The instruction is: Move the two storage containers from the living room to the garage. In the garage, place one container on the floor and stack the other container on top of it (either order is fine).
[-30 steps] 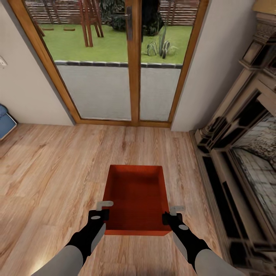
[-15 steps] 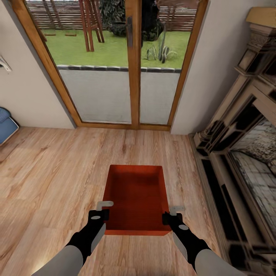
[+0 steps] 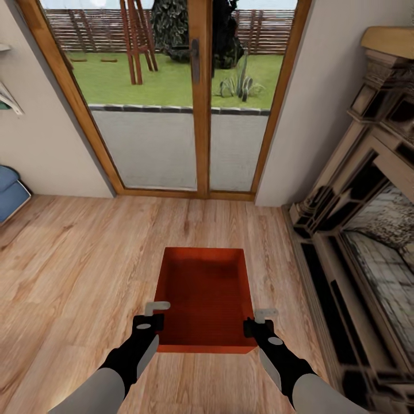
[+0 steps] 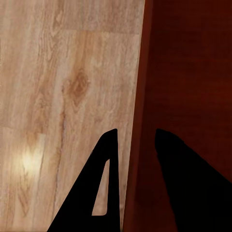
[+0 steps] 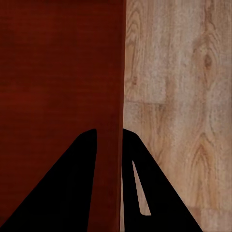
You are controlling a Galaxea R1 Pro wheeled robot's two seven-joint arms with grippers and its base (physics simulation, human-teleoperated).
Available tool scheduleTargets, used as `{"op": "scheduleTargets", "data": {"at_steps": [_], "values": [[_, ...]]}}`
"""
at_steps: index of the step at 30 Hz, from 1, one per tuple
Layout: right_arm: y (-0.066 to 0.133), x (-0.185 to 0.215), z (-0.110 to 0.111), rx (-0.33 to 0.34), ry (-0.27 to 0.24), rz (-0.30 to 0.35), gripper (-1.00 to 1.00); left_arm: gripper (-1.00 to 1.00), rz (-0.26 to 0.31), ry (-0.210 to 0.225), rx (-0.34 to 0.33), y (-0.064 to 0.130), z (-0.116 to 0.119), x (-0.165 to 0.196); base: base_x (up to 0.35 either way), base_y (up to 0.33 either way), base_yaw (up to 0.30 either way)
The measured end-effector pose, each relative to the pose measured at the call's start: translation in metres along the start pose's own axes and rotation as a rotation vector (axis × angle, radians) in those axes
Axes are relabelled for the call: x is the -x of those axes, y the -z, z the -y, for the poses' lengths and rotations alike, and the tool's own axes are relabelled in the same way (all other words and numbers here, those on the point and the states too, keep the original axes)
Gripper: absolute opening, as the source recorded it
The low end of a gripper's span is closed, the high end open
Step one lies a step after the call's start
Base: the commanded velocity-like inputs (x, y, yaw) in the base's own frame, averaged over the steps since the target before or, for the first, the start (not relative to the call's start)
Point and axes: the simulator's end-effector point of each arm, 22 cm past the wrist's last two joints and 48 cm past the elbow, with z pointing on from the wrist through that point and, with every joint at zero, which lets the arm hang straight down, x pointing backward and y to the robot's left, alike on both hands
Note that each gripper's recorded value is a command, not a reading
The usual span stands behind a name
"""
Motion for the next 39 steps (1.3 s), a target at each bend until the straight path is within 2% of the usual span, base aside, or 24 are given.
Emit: {"op": "scheduleTargets", "data": {"at_steps": [39], "values": [[0.049, 0.041, -0.002, 0.000, 0.003, 0.059, -1.00, -1.00, 0.058, 0.012, 0.000, 0.053, -0.010, 0.034, 0.000, 0.000, 0.000]]}}
